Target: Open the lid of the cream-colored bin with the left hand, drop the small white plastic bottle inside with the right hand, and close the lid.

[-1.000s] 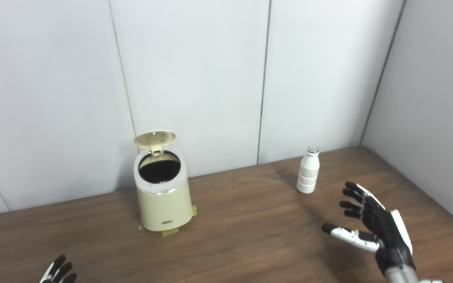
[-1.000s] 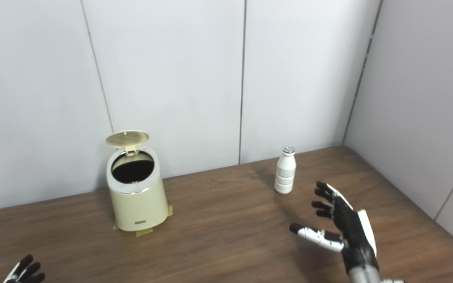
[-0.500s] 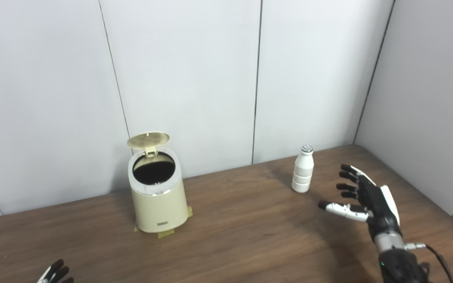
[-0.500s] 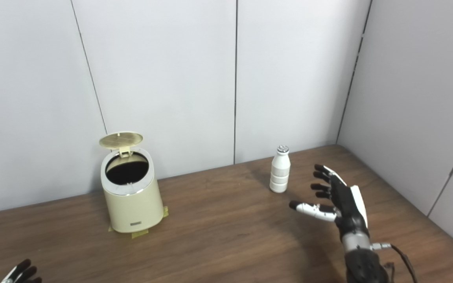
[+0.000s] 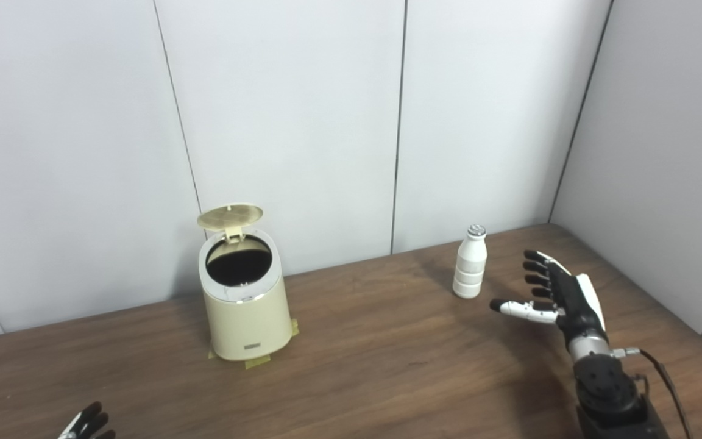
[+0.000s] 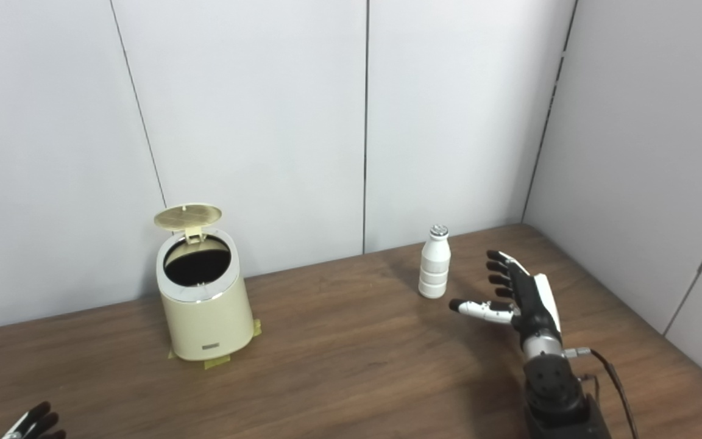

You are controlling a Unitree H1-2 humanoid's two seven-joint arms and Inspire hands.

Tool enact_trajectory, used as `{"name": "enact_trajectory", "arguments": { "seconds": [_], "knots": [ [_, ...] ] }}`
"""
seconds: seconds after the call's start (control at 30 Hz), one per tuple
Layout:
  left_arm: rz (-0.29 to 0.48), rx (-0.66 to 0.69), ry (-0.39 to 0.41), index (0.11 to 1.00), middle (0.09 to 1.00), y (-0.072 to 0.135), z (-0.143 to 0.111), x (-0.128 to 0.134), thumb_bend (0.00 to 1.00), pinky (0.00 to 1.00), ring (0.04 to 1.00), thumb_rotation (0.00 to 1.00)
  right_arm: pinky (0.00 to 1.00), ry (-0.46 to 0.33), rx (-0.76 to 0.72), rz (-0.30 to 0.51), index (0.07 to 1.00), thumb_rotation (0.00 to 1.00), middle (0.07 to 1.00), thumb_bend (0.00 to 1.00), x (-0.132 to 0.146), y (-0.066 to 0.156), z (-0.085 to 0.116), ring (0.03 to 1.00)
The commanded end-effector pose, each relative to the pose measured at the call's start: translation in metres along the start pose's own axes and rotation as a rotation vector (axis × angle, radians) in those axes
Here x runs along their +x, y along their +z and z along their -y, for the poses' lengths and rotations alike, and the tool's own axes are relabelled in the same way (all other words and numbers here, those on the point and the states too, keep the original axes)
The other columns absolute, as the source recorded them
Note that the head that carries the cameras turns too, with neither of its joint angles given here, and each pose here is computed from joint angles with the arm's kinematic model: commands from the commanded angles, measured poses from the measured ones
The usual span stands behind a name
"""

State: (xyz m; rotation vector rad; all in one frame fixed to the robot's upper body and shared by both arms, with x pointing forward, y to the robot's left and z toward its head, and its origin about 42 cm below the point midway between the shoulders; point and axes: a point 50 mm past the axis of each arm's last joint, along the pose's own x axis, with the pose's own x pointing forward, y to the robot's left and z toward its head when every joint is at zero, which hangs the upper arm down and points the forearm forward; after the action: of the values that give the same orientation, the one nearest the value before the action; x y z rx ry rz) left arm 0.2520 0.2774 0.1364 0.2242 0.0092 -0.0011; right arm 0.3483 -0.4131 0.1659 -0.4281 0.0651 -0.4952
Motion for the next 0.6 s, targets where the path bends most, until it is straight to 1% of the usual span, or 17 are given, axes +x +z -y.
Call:
{"name": "enact_trajectory", "arguments": {
  "seconds": [0.0,0.03,0.17,0.37,0.57],
  "knots": [
    [-0.004,0.019,-0.016,0.934,0.899,0.002,-0.001,-0.002,0.49,0.70,0.841,0.62,0.77,-0.030,0.004,0.115,0.841,0.10,0.846,0.89,0.016,0.030,0.008,0.818],
    [-0.002,0.020,-0.019,0.934,0.899,0.003,-0.001,-0.002,0.50,0.70,0.842,0.62,0.78,-0.028,0.001,0.109,0.842,0.10,0.850,0.89,0.018,0.030,0.006,0.822],
    [0.009,0.026,-0.025,0.924,0.887,0.003,-0.003,-0.001,0.49,0.69,0.826,0.61,0.73,-0.015,-0.006,0.105,0.852,0.08,0.850,0.89,0.025,0.035,0.000,0.789],
    [0.005,0.026,-0.025,0.930,0.892,0.004,-0.003,-0.001,0.48,0.69,0.834,0.60,0.74,0.011,-0.029,0.099,0.858,0.06,0.843,0.90,0.034,0.047,-0.008,0.793],
    [-0.001,0.025,-0.026,0.930,0.890,0.007,-0.002,-0.002,0.49,0.69,0.829,0.60,0.70,0.021,-0.026,0.102,0.856,0.08,0.840,0.91,0.044,0.051,-0.015,0.782]
  ]
}}
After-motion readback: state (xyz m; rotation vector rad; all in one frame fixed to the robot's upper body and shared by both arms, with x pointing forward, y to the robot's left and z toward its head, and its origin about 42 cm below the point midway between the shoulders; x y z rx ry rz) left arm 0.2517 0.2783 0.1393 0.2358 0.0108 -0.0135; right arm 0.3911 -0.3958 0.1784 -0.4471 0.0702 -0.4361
